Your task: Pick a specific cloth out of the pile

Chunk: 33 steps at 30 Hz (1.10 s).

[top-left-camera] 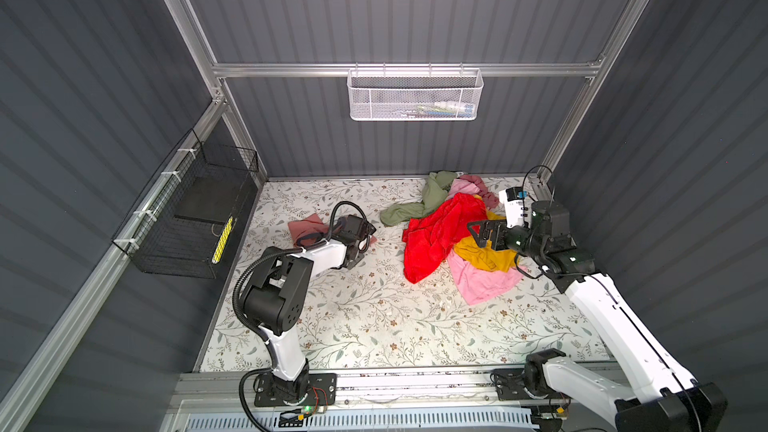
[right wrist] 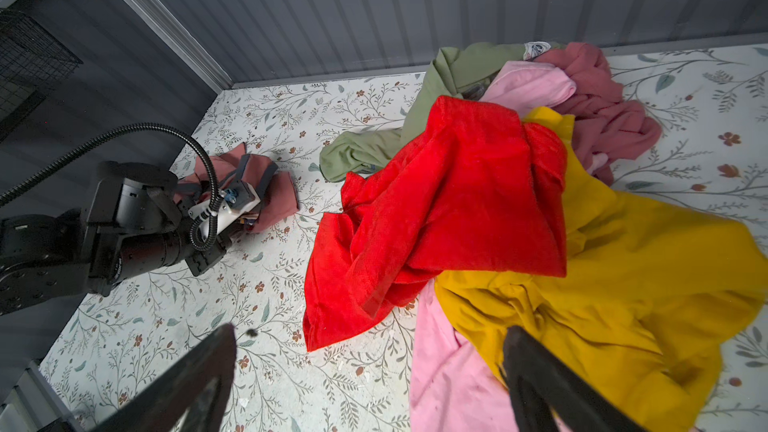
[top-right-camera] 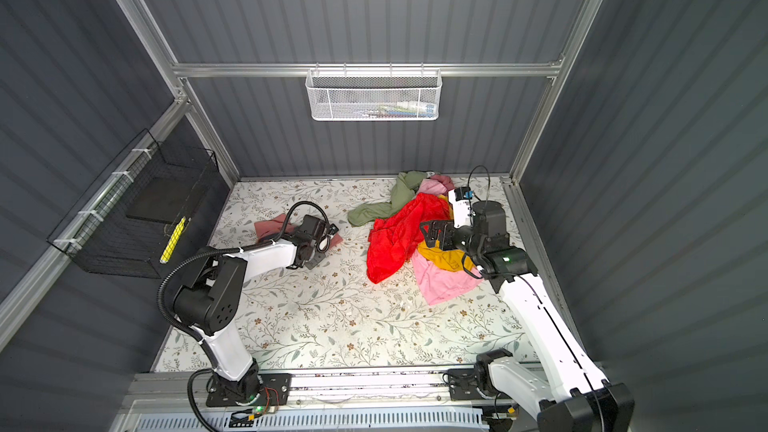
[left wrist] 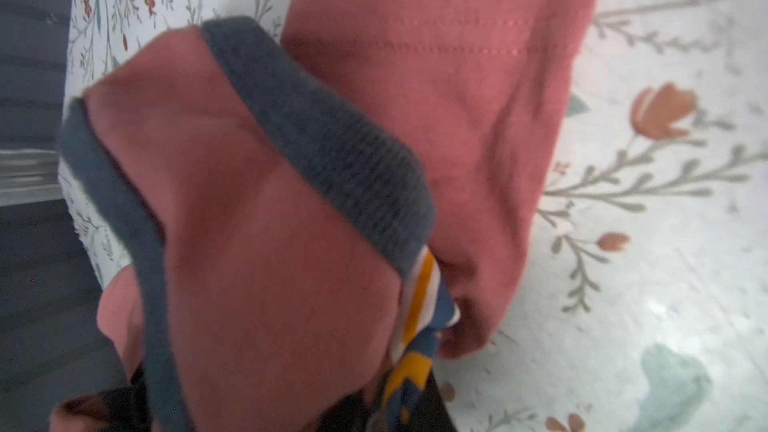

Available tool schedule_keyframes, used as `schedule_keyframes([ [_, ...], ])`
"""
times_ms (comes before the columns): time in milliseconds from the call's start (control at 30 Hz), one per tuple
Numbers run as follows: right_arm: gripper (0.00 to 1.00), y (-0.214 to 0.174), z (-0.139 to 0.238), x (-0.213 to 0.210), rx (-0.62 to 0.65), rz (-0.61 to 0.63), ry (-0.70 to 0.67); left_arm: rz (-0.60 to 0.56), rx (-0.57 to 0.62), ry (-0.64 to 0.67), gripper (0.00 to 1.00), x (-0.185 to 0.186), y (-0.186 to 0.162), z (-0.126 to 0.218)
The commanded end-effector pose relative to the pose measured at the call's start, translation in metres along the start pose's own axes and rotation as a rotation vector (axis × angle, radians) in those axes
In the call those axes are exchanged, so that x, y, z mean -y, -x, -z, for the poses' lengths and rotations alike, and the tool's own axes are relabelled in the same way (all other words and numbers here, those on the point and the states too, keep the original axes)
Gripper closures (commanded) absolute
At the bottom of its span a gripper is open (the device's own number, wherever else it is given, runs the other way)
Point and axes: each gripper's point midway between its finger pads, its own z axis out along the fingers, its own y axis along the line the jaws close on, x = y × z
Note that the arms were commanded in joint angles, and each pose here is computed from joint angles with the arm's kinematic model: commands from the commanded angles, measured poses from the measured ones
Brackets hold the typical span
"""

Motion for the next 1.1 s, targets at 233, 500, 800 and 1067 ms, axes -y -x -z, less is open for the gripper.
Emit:
schedule_keyframes([
  [233, 0.01, 0.005, 0.005, -0.005, 0.014, 0.012, 0.012, 0.093, 0.137, 0.103, 1.00, -0.060, 0.032, 0.017],
  [500, 0.01, 0.002, 0.003, -0.004, 0.008, -0.003, 0.014, 0.030, 0.201, 0.218, 1.00, -0.097, 0.058, -0.008],
  [800, 0.01, -0.003, 0.006, 0.002, -0.008, 0.002, -0.025, 0.025, 0.140, 0.234, 1.00, -0.111, 0.051, -0.064],
  [1067, 0.01, -0.005, 0.004, 0.003, -0.015, -0.004, -0.026, 0.060, 0.148, 0.213, 1.00, -0.109, 0.045, -0.053],
])
